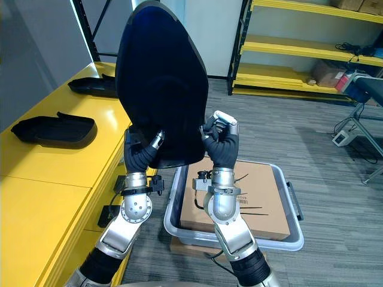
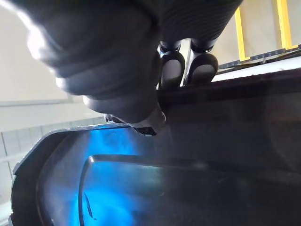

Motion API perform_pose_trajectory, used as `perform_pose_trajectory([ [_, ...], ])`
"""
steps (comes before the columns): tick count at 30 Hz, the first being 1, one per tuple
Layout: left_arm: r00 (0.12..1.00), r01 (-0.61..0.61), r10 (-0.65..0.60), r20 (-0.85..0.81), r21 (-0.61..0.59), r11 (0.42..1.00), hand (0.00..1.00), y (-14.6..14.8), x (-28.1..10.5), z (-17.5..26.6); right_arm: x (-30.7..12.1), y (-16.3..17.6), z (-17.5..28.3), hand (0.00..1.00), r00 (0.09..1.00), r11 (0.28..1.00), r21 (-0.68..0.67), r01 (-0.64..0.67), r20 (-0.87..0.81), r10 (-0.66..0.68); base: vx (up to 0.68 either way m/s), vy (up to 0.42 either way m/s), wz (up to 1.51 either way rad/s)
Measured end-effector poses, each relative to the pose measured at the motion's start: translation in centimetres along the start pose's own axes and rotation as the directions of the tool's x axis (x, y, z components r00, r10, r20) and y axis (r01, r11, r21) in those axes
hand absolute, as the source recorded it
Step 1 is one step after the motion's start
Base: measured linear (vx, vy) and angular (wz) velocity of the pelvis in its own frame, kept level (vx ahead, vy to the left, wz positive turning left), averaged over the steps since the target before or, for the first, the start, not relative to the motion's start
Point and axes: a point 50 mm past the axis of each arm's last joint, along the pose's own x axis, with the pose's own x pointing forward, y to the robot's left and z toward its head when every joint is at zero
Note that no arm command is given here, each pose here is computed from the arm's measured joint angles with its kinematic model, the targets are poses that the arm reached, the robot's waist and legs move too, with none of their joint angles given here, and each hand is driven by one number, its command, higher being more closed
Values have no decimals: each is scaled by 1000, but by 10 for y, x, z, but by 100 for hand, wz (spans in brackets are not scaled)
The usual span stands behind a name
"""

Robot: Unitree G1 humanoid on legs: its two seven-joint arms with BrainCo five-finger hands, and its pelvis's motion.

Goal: Walk over and take plastic housings, then place them on the shelf

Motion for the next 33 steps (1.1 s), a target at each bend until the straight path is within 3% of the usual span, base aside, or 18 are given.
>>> perform_pose_trajectory([
  [6,1000,12,-12,-19,11,1000,100,4,2,-4,1,-8,-3,0,996,994,-70,-89,-8,89,0,0,0],
  [11,998,48,-47,-34,10,999,100,4,-3,-8,17,-24,17,0,987,981,-152,-119,93,134,-26,-4,0],
  [15,992,68,-63,-107,43,997,100,10,-20,-20,38,-52,68,0,932,986,-165,29,361,33,-38,-2,-5],
  [20,988,-19,33,-151,90,996,100,32,-23,-29,43,-99,97,0,864,946,-229,228,496,-88,-12,-1,-2],
  [24,976,-101,125,-176,143,985,100,54,-26,-36,26,-152,113,0,787,870,-209,447,554,-272,0,0,0],
  [27,964,-159,189,-188,166,973,100,69,-34,-35,1,-187,99,0,781,774,-277,569,477,-404,0,0,0],
  [31,952,-219,250,-176,181,959,100,81,-40,-28,-61,-236,44,0,734,600,-460,654,196,-650,2,-7,-3],
  [33,945,-250,281,-167,183,951,100,87,-44,-25,-121,-259,-4,0,577,508,-566,649,-68,-814,1,-6,-6],
])
